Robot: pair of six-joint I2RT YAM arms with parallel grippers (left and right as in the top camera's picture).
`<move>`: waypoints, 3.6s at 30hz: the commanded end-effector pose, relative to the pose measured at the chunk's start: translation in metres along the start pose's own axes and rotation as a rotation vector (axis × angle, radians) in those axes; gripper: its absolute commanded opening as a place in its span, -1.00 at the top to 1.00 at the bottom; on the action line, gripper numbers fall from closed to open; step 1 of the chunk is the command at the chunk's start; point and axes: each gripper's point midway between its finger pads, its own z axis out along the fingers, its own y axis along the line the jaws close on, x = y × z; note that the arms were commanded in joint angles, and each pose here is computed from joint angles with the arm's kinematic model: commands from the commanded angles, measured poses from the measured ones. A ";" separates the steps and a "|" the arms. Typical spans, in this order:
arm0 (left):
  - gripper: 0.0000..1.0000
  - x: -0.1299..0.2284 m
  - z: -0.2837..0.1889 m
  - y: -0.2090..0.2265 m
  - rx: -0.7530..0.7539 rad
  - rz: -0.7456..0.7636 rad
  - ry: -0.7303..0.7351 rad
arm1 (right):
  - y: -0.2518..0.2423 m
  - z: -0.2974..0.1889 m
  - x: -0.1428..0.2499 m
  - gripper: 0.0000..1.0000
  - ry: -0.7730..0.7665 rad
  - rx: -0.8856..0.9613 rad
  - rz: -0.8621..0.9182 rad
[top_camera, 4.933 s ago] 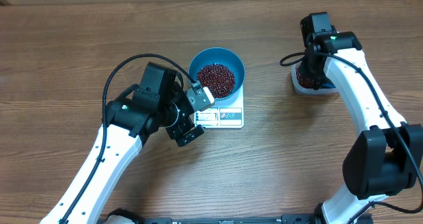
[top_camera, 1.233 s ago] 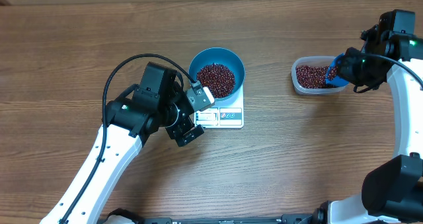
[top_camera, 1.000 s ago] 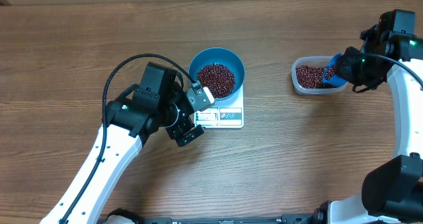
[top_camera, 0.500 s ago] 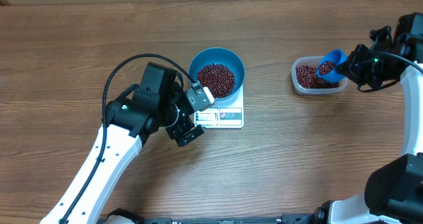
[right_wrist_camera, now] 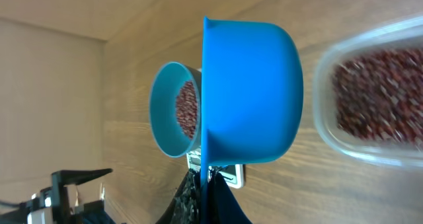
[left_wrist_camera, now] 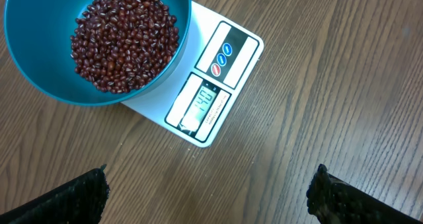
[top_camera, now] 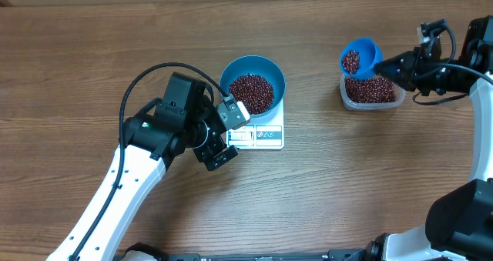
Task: Scoop item into bowl and weigh 150g on scale
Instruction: 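Carry the scoop with the right gripper over the teal bowl, then tip the scoop with the right gripper to pour beans into the bowl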
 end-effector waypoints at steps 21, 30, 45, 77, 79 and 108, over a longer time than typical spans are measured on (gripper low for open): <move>-0.99 0.001 0.003 -0.002 0.011 0.019 0.000 | 0.088 0.092 0.030 0.92 0.101 0.093 -0.261; -0.99 0.000 0.003 -0.002 0.012 0.019 0.000 | 0.110 0.117 0.058 0.92 0.158 0.129 -0.359; -0.99 0.000 0.003 -0.002 0.011 0.019 0.000 | 0.124 0.142 0.082 0.92 0.154 0.288 -0.523; -0.99 0.000 0.003 -0.002 0.011 0.019 0.000 | 0.131 0.151 0.077 0.92 0.058 0.438 -0.663; -0.99 0.000 0.003 -0.002 0.011 0.018 0.000 | 0.130 0.152 0.076 0.92 0.051 0.453 -0.667; -0.99 0.000 0.003 -0.002 0.011 0.019 0.000 | 0.127 0.153 0.075 0.93 0.050 0.457 -0.636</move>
